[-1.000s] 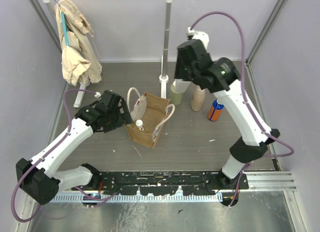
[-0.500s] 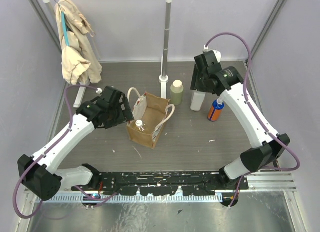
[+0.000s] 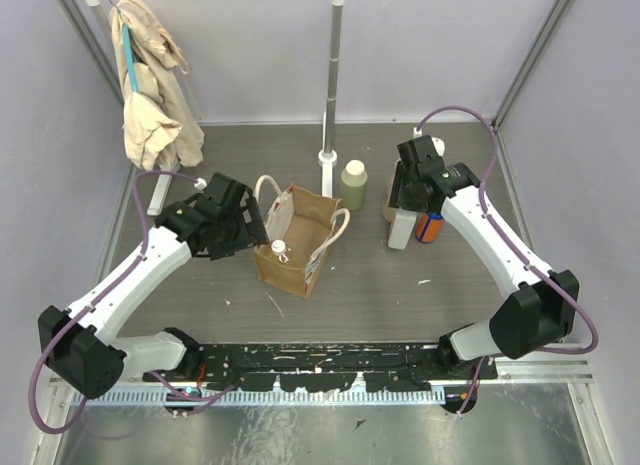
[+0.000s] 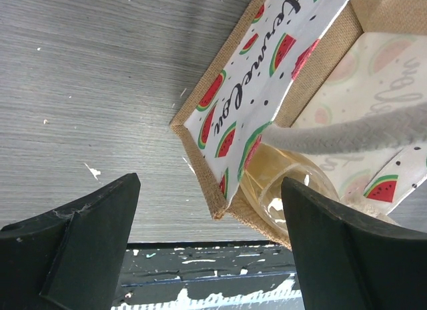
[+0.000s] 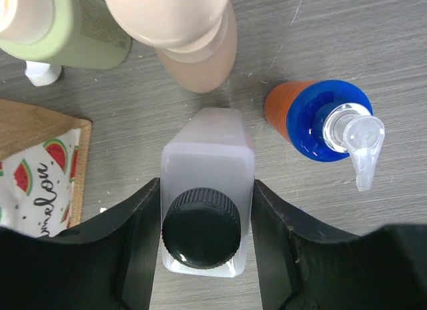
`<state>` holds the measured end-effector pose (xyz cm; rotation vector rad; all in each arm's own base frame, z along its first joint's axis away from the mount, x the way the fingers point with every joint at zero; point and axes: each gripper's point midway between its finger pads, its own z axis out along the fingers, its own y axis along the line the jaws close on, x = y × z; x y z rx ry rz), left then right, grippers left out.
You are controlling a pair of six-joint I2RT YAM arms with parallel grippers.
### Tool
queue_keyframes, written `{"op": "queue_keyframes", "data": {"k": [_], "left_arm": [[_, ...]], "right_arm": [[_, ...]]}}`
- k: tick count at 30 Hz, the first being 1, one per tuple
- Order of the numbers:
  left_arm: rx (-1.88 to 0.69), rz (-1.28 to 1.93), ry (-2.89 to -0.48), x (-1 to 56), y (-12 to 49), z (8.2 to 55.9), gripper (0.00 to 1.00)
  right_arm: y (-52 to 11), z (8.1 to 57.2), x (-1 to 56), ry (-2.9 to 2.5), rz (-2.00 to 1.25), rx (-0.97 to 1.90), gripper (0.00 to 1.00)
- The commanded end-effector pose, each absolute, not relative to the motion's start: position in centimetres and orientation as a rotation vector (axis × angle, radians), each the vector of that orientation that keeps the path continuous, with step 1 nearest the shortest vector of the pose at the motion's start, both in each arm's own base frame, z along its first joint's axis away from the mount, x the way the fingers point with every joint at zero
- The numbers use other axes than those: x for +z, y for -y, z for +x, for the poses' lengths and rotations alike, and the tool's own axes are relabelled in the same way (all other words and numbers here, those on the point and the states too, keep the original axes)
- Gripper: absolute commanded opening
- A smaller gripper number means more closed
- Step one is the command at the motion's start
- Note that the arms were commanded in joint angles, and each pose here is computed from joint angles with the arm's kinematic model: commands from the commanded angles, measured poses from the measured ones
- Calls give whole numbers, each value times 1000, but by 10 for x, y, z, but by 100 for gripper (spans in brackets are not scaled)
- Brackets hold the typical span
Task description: Take the personal care products out of the canvas bag
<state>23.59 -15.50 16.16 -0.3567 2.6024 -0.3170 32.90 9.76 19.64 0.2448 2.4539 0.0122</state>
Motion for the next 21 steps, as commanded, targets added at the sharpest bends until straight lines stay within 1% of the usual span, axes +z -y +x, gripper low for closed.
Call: {"op": "queue_keyframes", "data": {"k": [1, 2, 4, 5, 13, 14, 19, 21], "left_arm": [[-331, -363, -2594, 169, 156, 237, 94], [-331, -365, -2593, 169, 156, 237, 94], [-335, -365, -2591, 170, 157, 238, 94], [-338, -364, -2590, 171, 157, 238, 94], [-345, -362, -2593, 172, 159, 238, 94], [-346, -362, -2594, 172, 159, 238, 94], [-350, -362, -2591, 172, 158, 236, 93], [-348, -361, -2589, 172, 157, 236, 93]], "right_arm": [[-99, 352, 237, -2241, 278, 112, 12], [-98, 351, 234, -2245, 279, 107, 14], [-97, 350, 228, -2258, 275, 103, 24], [-97, 349, 225, -2265, 270, 101, 27], [-96, 345, 204, -2302, 275, 99, 27], [-96, 344, 203, -2305, 275, 99, 28], [-94, 342, 204, -2298, 281, 97, 54], [-92, 342, 208, -2287, 290, 95, 68]]}}
